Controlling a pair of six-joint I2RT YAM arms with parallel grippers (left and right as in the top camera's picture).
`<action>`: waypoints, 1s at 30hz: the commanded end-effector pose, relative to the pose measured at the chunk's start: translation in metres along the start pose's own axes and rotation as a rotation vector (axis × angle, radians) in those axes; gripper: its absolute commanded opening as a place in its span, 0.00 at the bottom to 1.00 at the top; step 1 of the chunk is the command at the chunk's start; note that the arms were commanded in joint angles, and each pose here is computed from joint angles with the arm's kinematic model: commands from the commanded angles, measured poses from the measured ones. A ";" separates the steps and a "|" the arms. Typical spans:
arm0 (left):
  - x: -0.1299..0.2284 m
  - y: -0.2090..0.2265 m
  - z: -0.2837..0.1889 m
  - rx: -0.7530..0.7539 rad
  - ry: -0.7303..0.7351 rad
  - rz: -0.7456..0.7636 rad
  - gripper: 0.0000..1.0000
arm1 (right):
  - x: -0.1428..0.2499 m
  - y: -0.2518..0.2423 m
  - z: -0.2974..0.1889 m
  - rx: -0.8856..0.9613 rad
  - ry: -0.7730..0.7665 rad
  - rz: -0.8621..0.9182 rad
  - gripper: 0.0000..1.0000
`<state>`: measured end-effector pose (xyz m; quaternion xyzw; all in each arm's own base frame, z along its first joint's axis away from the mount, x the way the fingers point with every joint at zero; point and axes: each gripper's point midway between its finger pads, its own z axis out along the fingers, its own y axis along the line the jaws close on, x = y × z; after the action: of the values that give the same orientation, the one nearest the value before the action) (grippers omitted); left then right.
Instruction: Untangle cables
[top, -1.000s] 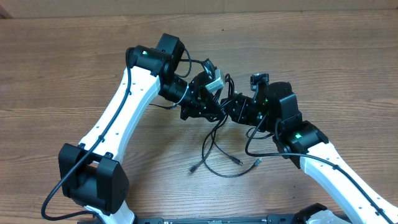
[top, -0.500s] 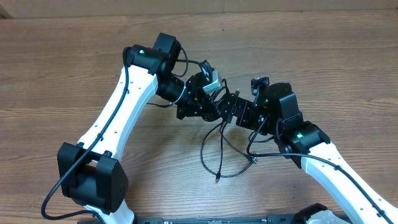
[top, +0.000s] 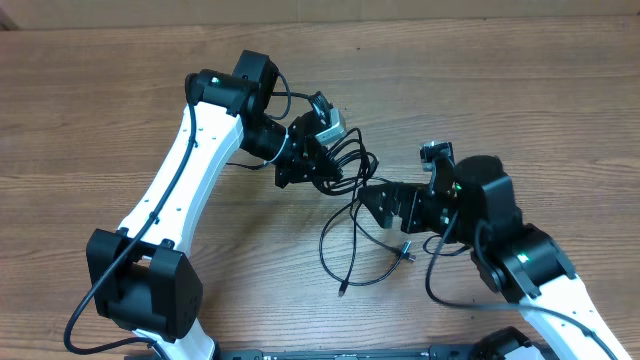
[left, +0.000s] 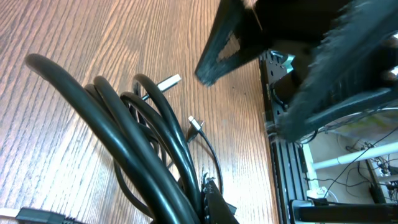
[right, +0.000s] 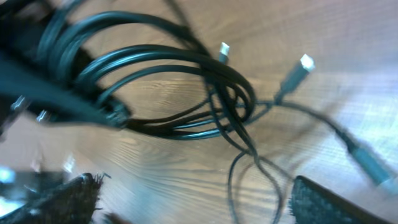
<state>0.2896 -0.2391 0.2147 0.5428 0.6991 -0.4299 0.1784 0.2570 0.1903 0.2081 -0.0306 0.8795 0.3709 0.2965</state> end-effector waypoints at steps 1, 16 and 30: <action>-0.006 -0.006 -0.002 0.016 -0.031 0.066 0.04 | -0.022 0.023 -0.021 -0.040 -0.117 -0.421 0.76; 0.001 -0.017 -0.003 0.054 -0.008 0.022 0.04 | -0.073 0.023 0.017 0.017 -0.273 -0.831 0.96; 0.003 -0.017 -0.003 0.052 -0.001 0.019 0.04 | -0.102 0.012 0.014 0.087 -0.366 -0.834 1.00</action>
<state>0.2765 -0.2343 0.2135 0.5340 0.7081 -0.4380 0.1467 0.3364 0.1951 0.2573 -0.3073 0.7427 0.1940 0.5624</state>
